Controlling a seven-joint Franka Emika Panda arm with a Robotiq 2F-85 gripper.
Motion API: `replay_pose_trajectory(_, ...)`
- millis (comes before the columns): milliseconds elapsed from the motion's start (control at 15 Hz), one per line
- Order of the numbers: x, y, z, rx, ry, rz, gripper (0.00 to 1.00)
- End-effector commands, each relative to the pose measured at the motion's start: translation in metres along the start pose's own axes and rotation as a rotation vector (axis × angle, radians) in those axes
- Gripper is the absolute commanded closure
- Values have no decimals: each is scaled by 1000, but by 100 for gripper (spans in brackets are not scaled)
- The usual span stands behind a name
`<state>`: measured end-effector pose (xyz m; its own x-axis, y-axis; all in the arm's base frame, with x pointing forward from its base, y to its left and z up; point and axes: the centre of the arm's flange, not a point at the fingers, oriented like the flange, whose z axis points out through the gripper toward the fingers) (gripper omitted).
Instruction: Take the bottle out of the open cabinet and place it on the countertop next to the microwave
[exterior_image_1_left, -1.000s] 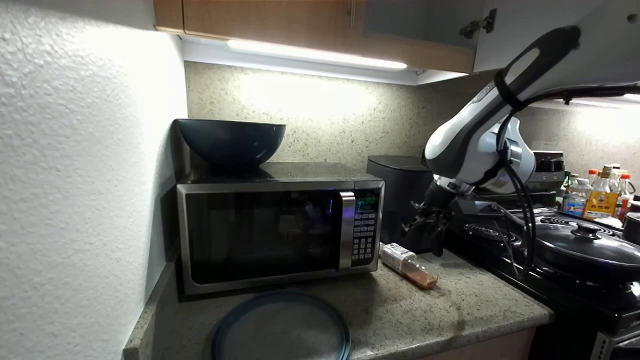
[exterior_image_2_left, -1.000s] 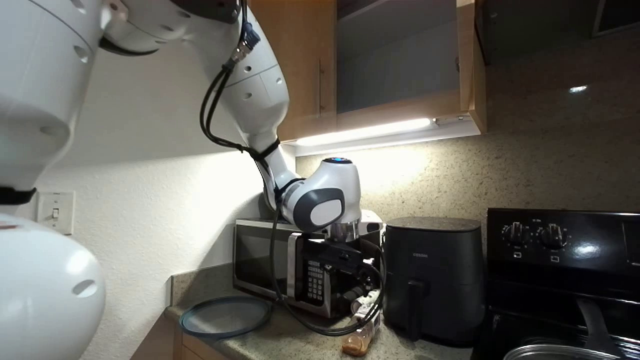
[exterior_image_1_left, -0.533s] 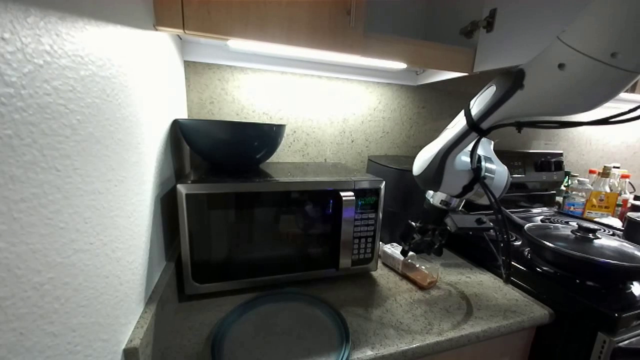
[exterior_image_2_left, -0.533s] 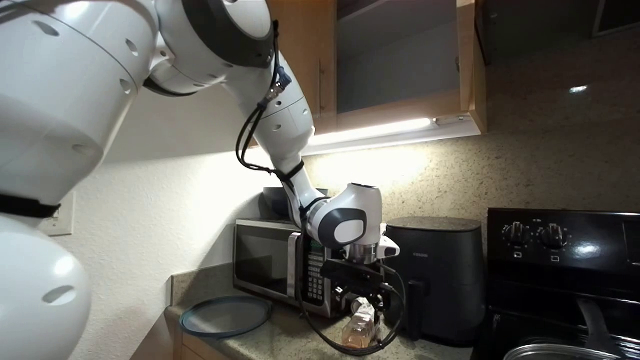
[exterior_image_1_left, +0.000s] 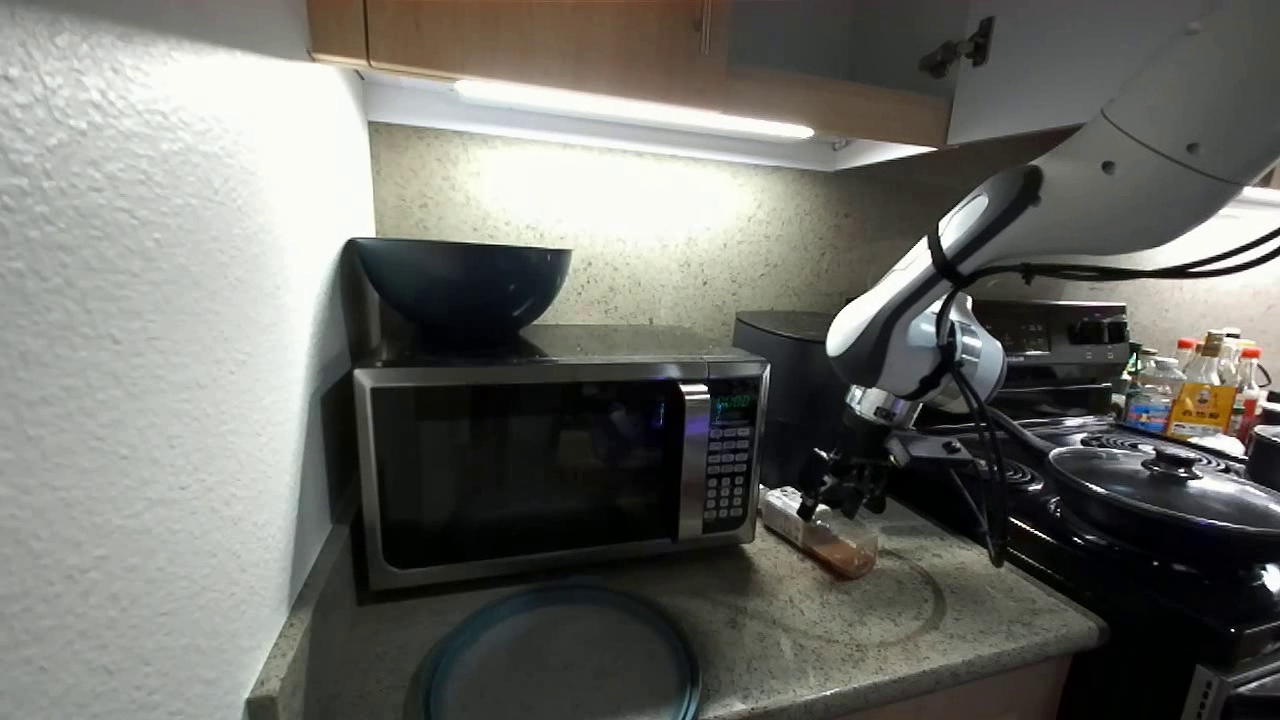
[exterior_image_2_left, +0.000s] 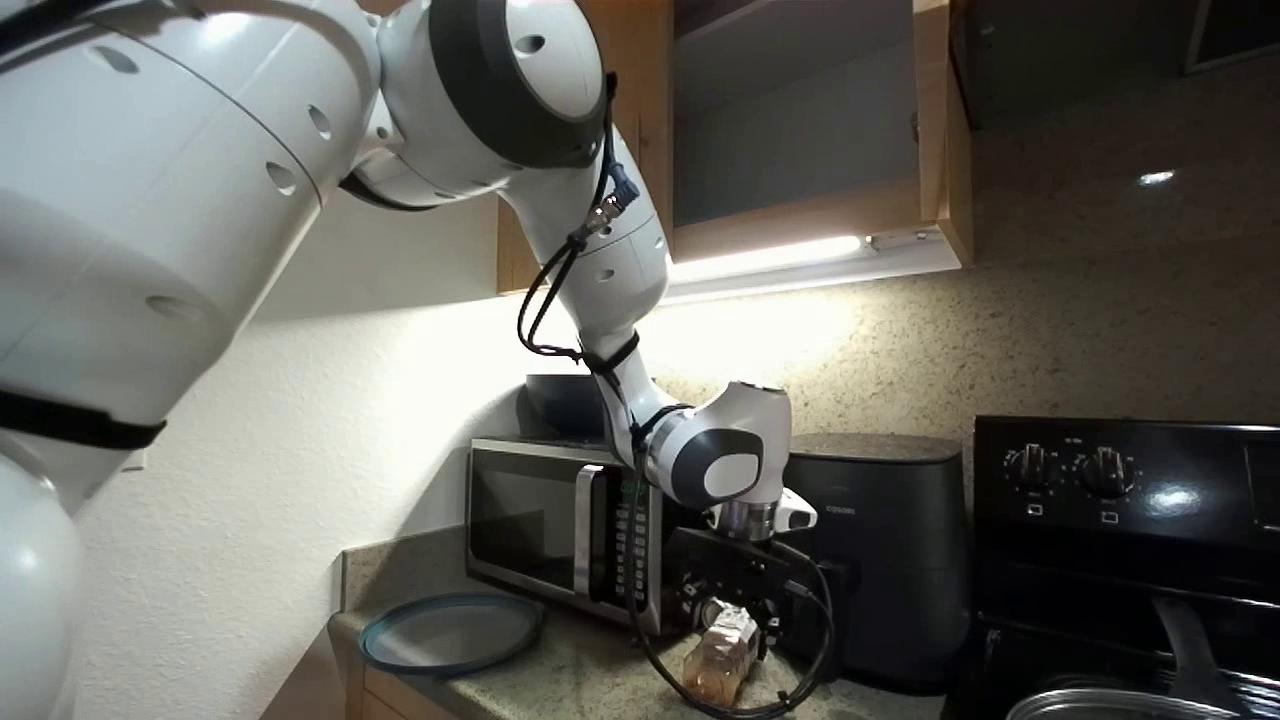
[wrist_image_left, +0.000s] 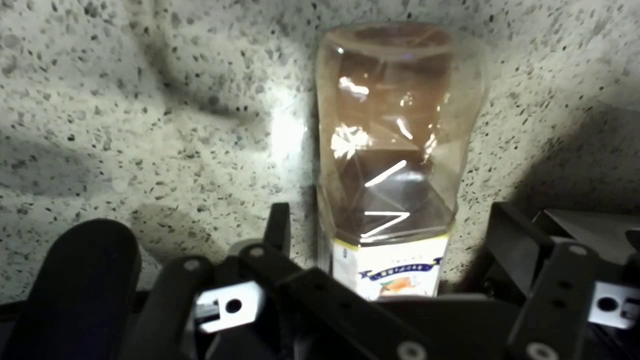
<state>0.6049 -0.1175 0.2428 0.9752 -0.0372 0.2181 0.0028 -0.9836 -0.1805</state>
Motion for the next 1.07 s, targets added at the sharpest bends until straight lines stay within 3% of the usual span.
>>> replay_pose_trajectory(0,13,-5,0,6,13,-73,0)
replay_pose_trajectory(400,32,-28,2,-31,2,-164,0)
replay_pose_trajectory(933,25,-12,26,-64,-108,-172,0)
replay_pose_trajectory(1000,25,-11,29,-66,-117,-169,13)
